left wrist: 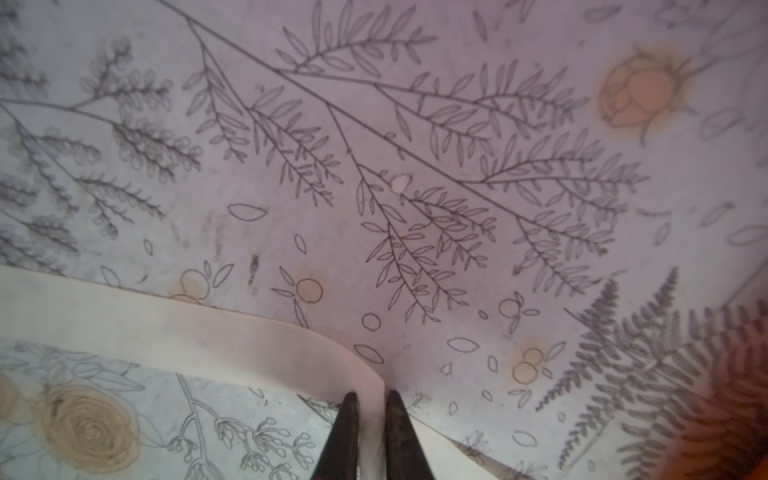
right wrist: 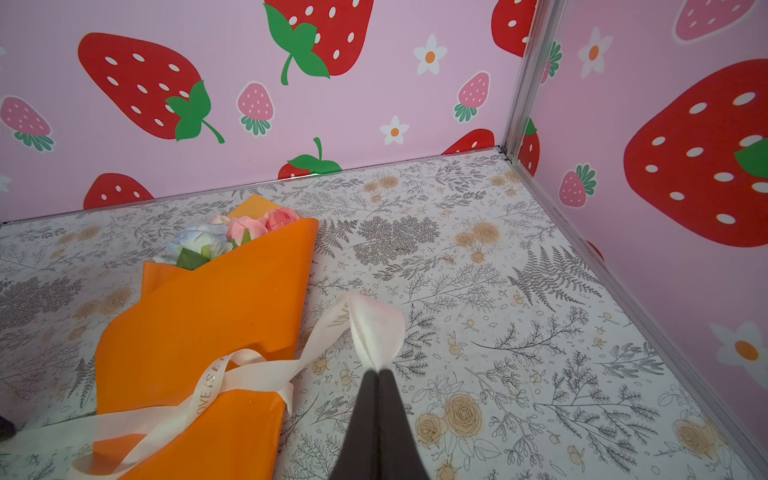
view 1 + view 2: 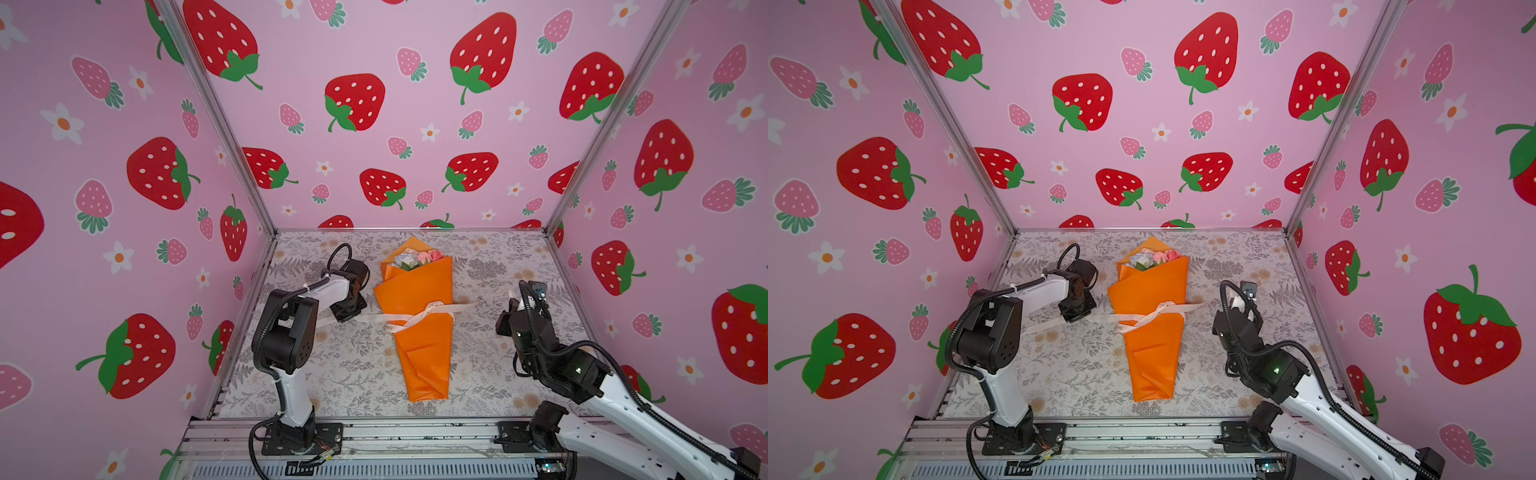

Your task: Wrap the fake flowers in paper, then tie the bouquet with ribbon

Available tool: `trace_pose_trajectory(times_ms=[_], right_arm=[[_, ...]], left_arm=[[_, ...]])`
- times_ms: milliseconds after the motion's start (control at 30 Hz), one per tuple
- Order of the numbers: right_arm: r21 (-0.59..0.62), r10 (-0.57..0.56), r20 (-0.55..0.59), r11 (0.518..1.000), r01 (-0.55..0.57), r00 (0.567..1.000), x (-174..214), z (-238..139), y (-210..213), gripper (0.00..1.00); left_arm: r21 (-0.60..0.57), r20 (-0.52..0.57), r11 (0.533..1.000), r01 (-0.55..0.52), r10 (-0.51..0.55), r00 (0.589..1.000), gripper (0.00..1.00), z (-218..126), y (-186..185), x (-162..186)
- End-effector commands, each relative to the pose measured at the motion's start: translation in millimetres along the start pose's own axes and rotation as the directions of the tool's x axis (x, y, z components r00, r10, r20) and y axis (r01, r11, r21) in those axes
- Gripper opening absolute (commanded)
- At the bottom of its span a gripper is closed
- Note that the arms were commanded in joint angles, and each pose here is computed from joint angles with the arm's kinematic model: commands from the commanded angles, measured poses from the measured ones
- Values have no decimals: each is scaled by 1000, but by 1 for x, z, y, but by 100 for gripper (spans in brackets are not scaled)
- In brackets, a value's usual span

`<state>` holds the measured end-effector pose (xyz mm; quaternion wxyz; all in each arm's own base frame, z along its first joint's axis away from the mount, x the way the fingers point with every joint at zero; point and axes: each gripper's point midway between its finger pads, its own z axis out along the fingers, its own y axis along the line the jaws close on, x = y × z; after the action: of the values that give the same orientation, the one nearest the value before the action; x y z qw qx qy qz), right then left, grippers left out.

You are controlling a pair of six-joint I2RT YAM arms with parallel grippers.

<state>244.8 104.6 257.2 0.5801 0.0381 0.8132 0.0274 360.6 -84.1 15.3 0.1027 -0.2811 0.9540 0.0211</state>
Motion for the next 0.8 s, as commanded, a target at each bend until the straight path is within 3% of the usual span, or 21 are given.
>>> trace_pose_trajectory(times_ms=[0, 100, 233, 400, 500, 667, 767], right_arm=[[22, 8, 10, 1000, -9, 1000, -1, 0, -6, 0], [55, -17, -20, 998, 18, 1000, 2, 4, -12, 0], [251, 43, -65, 968, -26, 997, 5, 5, -60, 0], [393, 99, -78, 917, -61, 992, 2, 7, -111, 0], [426, 92, -142, 905, -23, 986, 18, 21, -125, 0], [329, 141, -403, 944, 0, 904, 98, 66, -116, 18], [262, 185, -471, 963, -64, 862, 120, 78, -101, 35]], left_arm=[[-40, -68, 999, -29, 26, 997, 0, 13, 10, 20], [32, -16, 998, -61, 62, 998, 0, -15, -2, 11], [95, 82, 993, -68, 60, 995, 0, -56, -3, -2], [170, 101, 981, -88, 72, 992, 0, -71, -3, 5], [218, 77, 971, -103, 88, 993, 0, -70, -5, 16], [316, 50, 942, -112, 101, 994, 0, -67, -16, 38], [361, 46, 925, -116, 106, 993, 0, -69, -19, 46]])
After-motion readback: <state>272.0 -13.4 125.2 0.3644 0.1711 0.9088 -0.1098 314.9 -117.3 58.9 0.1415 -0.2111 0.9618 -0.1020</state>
